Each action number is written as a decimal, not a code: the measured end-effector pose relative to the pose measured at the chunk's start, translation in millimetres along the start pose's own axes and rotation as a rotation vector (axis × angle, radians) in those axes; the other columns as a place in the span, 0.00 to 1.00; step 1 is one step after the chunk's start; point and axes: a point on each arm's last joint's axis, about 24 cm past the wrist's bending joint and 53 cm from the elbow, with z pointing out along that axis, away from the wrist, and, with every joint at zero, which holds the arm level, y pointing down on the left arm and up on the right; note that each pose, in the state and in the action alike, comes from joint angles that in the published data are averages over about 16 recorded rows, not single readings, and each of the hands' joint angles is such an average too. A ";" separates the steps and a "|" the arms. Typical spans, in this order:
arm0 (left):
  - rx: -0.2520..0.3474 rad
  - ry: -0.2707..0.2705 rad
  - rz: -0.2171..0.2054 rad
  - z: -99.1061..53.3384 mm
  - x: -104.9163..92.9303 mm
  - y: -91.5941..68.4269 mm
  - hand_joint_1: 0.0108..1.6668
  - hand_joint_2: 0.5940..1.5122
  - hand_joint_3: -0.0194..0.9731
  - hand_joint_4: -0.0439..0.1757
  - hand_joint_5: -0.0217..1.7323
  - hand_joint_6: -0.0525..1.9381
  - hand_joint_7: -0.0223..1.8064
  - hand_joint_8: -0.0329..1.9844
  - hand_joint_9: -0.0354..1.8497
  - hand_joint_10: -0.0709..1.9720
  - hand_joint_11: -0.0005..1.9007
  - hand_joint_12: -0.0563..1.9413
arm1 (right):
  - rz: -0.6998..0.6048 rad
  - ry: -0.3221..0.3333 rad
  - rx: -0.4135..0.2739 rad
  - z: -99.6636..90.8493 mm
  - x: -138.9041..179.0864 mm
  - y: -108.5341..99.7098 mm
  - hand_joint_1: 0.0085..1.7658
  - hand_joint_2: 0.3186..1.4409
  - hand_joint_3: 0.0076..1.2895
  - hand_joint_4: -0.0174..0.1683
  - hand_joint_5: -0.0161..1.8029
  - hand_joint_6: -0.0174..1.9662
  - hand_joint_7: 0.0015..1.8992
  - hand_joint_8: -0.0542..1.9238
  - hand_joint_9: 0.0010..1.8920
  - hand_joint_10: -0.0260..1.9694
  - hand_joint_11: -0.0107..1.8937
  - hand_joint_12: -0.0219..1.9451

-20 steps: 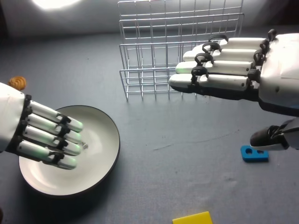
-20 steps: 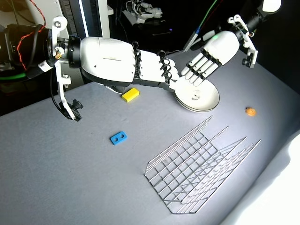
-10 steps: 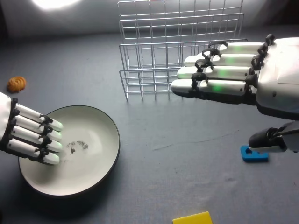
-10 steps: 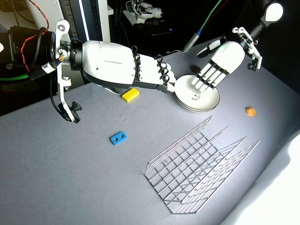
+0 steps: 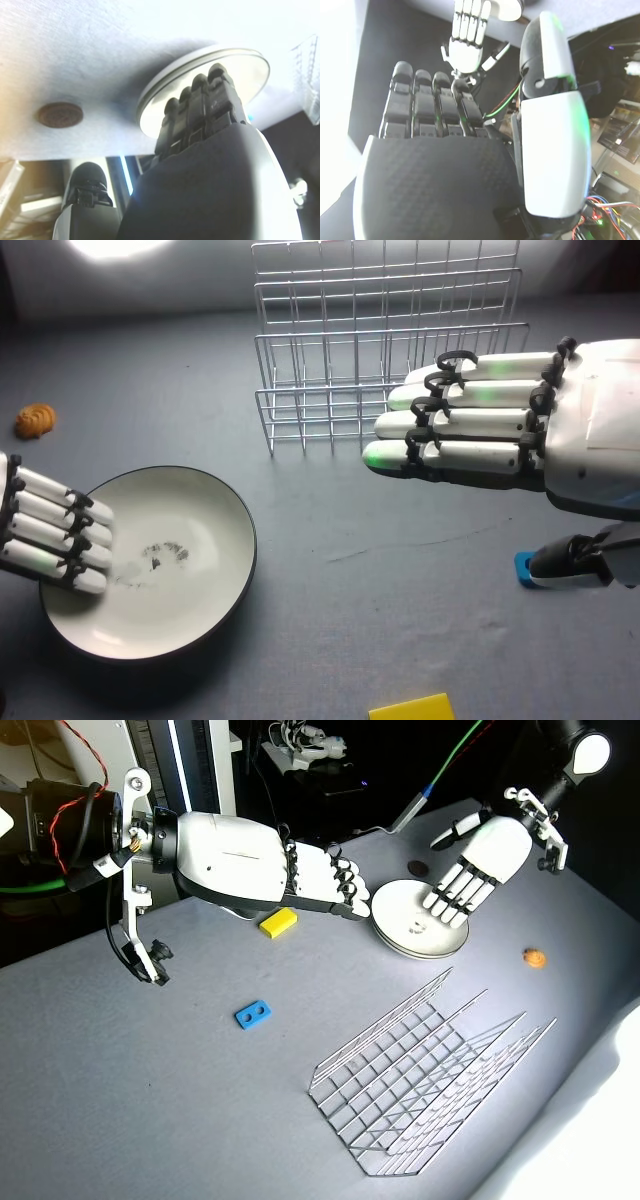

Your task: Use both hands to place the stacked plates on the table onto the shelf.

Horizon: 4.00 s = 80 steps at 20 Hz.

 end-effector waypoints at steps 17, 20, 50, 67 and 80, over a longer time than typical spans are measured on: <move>0.032 0.024 0.013 16.8 8.7 -9.8 0.00 0.57 0.04 0.20 0.02 0.02 0.01 0.01 0.02 0.03 0.01 0.02 | -0.127 -0.029 -0.039 6.9 2.0 12.6 0.63 0.63 0.01 0.10 0.02 0.02 0.01 0.03 0.01 0.02 0.01 0.14; 0.049 0.019 0.023 26.0 4.2 -17.5 0.00 0.57 0.04 0.19 0.02 0.02 0.01 0.01 0.02 0.03 0.01 0.03 | -0.128 -0.043 -0.029 14.6 1.7 11.5 0.63 0.63 0.01 0.10 0.02 0.02 0.01 0.03 0.01 0.02 0.01 0.13; 0.098 -0.013 0.056 55.3 -19.1 -45.2 0.00 0.57 0.04 0.19 0.01 0.02 0.01 0.00 0.03 0.04 0.01 0.03 | -0.089 0.024 -0.095 157.5 62.3 26.7 0.63 0.65 0.01 0.10 0.18 0.02 0.19 0.03 0.19 0.02 0.04 0.48; 0.093 -0.042 0.060 50.7 -32.9 -44.6 0.00 0.61 0.04 0.19 0.02 0.02 0.01 0.01 0.03 0.04 0.01 0.03 | -0.119 0.003 -0.129 174.7 69.9 33.1 0.63 0.59 0.00 0.06 0.46 0.30 0.50 0.21 0.58 0.02 0.46 0.47; -0.008 -0.183 0.023 -8.9 -79.0 -21.3 0.00 0.62 0.04 0.20 0.04 0.03 0.02 0.02 0.03 0.04 0.01 0.03 | -0.053 -0.052 -0.139 160.8 33.8 49.6 0.65 0.56 0.00 0.08 0.51 0.49 0.56 0.38 0.70 0.01 0.53 0.48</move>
